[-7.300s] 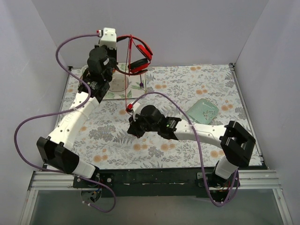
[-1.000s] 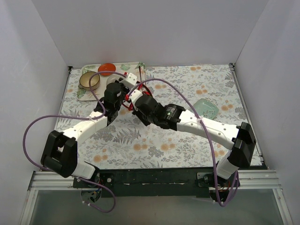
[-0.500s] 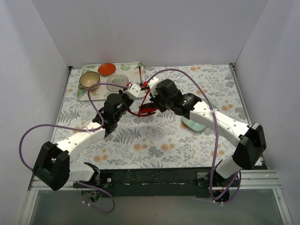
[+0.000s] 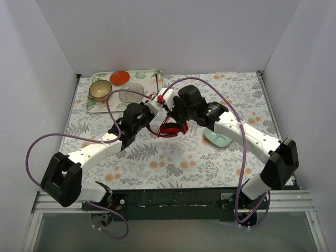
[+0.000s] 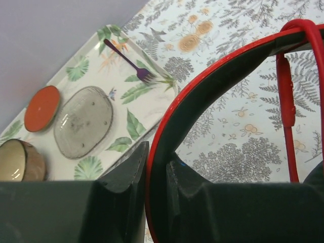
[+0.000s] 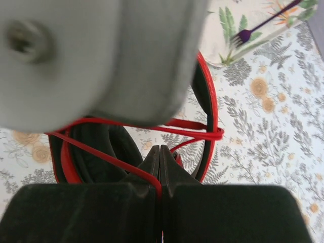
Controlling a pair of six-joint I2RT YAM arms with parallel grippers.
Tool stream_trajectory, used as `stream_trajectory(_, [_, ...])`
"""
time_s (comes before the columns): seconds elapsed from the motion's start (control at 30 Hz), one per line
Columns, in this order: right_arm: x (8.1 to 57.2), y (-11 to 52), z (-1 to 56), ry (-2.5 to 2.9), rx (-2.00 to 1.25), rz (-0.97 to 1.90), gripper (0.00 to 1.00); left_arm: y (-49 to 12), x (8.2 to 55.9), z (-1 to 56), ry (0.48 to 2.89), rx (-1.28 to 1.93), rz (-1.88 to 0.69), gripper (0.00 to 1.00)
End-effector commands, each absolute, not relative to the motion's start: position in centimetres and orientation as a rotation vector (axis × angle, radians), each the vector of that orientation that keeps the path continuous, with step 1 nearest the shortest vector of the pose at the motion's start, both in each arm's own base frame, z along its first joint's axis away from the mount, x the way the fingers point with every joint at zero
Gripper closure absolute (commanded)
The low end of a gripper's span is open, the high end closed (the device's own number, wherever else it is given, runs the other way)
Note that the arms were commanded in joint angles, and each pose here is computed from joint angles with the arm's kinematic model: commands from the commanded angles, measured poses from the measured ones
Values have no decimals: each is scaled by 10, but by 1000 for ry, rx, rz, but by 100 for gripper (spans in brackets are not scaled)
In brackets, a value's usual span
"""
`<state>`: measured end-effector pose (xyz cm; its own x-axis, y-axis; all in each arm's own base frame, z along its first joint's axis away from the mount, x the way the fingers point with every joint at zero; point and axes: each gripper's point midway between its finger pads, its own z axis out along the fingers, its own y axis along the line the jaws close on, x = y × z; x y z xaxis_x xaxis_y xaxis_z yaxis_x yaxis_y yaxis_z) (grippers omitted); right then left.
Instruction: Wrap the headphones
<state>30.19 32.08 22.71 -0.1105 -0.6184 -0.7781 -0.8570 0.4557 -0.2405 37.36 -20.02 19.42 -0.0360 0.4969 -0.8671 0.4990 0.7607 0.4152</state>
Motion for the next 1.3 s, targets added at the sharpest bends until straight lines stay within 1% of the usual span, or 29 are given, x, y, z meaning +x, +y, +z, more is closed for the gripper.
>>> stream_trajectory(0.0, [340, 319, 274, 1728, -1115, 423, 99, -202, 340, 120, 1896, 1050, -77, 100])
stream_trajectory(0.07, [340, 318, 238, 1829, -1140, 468, 99, -207, 333, 107, 1928, 1088, -131, 100])
stream_trajectory(0.23, [338, 312, 190, 1952, -1127, 542, 99, -202, 322, 75, 1979, 1125, -193, 100])
stream_trajectory(0.4, [332, 315, 153, 2016, -1098, 617, 99, -190, 331, 44, 2067, 1076, -202, 100])
stream_trajectory(0.53, [325, 323, 124, 2101, -1076, 697, 99, -190, 348, 41, 2070, 982, -235, 99])
stream_trajectory(0.6, [327, 328, 114, 2114, -1055, 727, 99, -194, 354, 42, 2053, 965, -252, 96])
stream_trajectory(0.73, [328, 333, 102, 2155, -1029, 752, 99, -196, 362, 42, 2060, 896, -261, 81])
stream_trajectory(0.83, [328, 334, 97, 2170, -1013, 761, 99, -195, 367, 44, 2083, 827, -287, 73])
stream_trajectory(0.87, [328, 335, 97, 2168, -1013, 763, 99, -197, 368, 51, 2067, 811, -318, 67])
stream_trajectory(0.93, [328, 335, 96, 2172, -1000, 764, 99, -194, 370, 60, 2061, 753, -354, 60])
stream_trajectory(0.97, [327, 336, 96, 2169, -1001, 770, 99, -197, 370, 73, 2031, 746, -388, 55])
stream_trajectory(1.1, [326, 339, 91, 2176, -1002, 770, 99, -200, 368, 102, 1961, 745, -454, 48])
stream_trajectory(1.27, [323, 348, 90, 2172, -1006, 778, 99, -215, 352, 128, 1880, 820, -566, 45])
